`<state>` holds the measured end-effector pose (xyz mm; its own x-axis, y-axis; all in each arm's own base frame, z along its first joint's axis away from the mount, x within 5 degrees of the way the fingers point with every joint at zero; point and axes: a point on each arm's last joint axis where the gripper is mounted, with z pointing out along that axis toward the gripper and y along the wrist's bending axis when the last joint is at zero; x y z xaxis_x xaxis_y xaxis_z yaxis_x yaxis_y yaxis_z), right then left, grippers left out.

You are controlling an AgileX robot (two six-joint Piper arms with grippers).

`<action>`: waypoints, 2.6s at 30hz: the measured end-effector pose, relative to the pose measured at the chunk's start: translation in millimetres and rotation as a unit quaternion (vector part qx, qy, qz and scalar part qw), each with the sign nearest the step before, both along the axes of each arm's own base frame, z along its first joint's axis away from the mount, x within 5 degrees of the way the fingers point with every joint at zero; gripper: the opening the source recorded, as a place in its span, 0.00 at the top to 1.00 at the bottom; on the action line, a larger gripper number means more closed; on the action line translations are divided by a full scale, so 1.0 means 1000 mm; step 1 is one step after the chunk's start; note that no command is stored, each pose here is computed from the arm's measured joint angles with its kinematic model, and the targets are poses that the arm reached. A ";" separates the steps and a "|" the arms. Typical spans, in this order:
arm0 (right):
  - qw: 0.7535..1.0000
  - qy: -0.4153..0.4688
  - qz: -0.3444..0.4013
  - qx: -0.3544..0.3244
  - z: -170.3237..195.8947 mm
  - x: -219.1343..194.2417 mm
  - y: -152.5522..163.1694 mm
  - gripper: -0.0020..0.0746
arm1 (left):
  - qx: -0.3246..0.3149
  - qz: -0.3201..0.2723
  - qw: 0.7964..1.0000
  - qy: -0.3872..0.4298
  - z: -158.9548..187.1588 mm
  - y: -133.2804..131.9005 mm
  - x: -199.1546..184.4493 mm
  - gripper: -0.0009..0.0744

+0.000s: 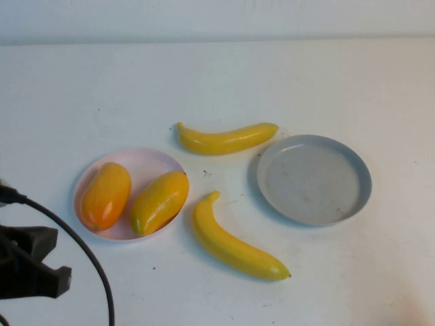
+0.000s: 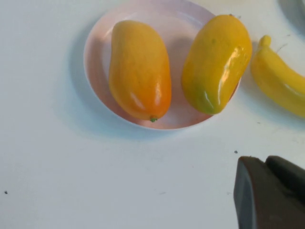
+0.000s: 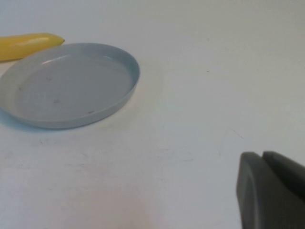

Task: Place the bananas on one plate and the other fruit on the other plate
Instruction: Put one type of fruit in the left plate, then put another type of fruit in the right plate

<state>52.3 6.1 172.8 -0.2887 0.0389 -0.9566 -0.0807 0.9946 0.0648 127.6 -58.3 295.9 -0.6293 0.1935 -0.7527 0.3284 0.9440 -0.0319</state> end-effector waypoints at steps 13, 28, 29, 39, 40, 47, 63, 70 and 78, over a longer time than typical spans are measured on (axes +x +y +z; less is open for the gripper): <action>1.000 0.000 0.000 0.000 0.000 0.000 0.000 1.00 | -0.043 -0.046 0.985 -0.161 0.004 -0.004 -0.001 0.99; 1.000 0.000 0.000 0.000 0.000 0.000 0.000 1.00 | -0.083 0.097 0.896 -0.425 -0.048 0.050 -0.068 0.99; 1.000 0.000 0.000 0.000 0.000 0.000 0.000 1.00 | -0.082 0.109 0.891 -0.432 -0.053 0.052 -0.070 0.99; 1.000 0.001 0.000 0.000 -0.001 0.000 0.000 1.00 | -0.070 0.150 0.909 -0.381 -0.089 0.057 -0.071 0.99; 1.000 0.001 0.000 0.000 -0.001 0.000 0.000 1.00 | -0.067 0.151 0.915 -0.367 -0.092 0.057 -0.071 0.99; 1.000 0.001 0.000 0.000 -0.001 0.000 0.000 1.00 | -0.031 0.155 0.958 -0.238 -0.118 0.057 -0.073 0.99; 1.000 0.001 0.000 0.000 -0.001 0.000 0.000 1.00 | -0.022 0.156 0.966 -0.206 -0.124 0.057 -0.075 0.99; 1.000 0.001 0.000 0.000 -0.001 0.000 0.000 1.00 | -0.022 0.156 0.966 -0.206 -0.124 0.057 -0.075 0.99; 1.000 -0.019 -0.001 0.006 0.003 0.001 0.000 1.00 | -0.022 0.156 0.966 -0.206 -0.124 0.057 -0.075 0.99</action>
<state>53.3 6.2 175.8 -0.2526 0.0508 -0.9662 -0.0812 0.9940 0.0735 52.6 -1.0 171.7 -0.2974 0.0046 -0.9547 0.0226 0.9997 -0.0022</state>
